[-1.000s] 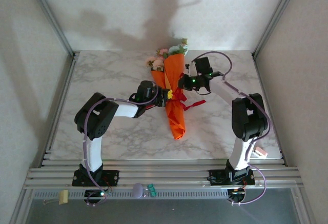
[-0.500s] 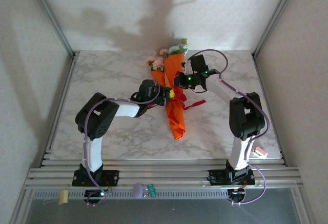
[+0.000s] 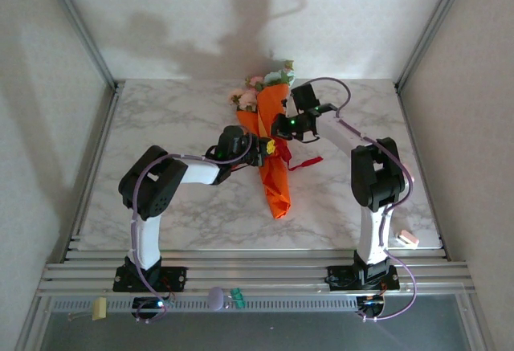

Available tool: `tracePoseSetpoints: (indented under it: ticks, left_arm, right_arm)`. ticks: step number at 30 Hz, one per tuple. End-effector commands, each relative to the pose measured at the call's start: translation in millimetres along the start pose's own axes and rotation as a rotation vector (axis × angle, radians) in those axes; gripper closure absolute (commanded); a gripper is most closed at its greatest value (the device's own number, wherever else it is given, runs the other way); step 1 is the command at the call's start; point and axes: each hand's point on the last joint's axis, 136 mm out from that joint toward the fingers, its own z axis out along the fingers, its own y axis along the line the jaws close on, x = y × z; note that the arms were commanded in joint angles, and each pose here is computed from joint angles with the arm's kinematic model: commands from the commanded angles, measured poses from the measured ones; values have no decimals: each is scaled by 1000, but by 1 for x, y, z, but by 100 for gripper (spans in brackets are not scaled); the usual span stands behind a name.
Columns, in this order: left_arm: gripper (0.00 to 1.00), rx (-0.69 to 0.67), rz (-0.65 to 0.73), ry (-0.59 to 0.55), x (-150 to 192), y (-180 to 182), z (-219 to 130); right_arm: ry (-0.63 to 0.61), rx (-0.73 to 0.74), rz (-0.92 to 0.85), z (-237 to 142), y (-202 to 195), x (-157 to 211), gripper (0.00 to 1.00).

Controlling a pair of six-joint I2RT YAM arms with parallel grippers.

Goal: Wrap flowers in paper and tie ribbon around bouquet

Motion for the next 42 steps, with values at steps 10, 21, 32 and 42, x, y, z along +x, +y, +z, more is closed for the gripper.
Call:
tracePoseSetpoints:
  ticks: [10, 21, 32, 42]
  left_arm:
    - [100, -14, -19, -36, -11, 12, 4]
    - [100, -14, -11, -41, -13, 8, 3]
    - [100, -23, -2, -30, -11, 6, 5]
    - [100, -29, 8, -27, -9, 3, 7]
  right_arm:
    - [-2, 13, -97, -26, 14, 4, 61]
    - [11, -29, -364, -36, 16, 28, 49]
    - [-203, 63, -840, -59, 10, 30, 37]
    - [-101, 176, -1008, -37, 0, 51, 34]
